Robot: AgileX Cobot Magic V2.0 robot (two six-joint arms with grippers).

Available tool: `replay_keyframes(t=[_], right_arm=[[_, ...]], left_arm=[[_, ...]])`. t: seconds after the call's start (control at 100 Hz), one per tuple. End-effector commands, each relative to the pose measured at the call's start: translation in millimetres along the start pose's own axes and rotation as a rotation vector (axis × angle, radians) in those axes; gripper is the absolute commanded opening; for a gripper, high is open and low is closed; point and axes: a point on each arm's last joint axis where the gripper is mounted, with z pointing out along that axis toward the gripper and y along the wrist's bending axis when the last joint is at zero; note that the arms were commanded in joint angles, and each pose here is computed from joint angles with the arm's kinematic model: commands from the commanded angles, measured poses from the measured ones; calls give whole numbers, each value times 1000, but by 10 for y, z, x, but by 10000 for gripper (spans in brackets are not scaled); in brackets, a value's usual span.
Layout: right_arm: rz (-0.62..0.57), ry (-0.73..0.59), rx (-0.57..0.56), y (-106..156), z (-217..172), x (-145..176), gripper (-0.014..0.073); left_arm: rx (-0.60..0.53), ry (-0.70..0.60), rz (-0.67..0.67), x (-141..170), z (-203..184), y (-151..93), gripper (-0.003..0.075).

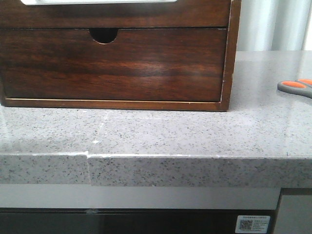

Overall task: Put scissors in drawer with both arms
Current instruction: 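Hook the left gripper onto the white drawer handle, then pull the drawer open toward the robot with the left gripper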

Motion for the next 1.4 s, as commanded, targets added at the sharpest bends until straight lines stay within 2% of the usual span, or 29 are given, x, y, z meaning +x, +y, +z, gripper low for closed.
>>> replay_keyframes(t=[0.0, 0.27, 0.57, 0.71, 0.78, 0.93, 1.16, 1.39], right_arm=[[-11, -82, -9, 25, -23, -157, 535], [-11, -69, -7, 20, -9, -129, 535], [-10, 6, 6, -1, 29, -13, 535], [-10, 10, 6, -1, 29, -10, 535], [-10, 10, 6, -1, 29, -10, 535], [-10, 10, 6, -1, 29, -10, 535], [-10, 2, 5, 0, 29, -17, 535], [-10, -13, 3, 2, 29, -31, 535]], left_arm=[[78, -34, -114, -176, 117, -162, 396], [102, 113, -266, -348, 575, -134, 396], [123, 97, -350, -487, 858, -19, 369], [97, 105, -372, -489, 941, 72, 308], [95, 111, -357, -485, 959, 90, 242], [92, 106, -355, -488, 956, 90, -20], [112, 109, -339, -449, 899, 23, -19], [154, 144, -292, -104, 601, -119, -19]])
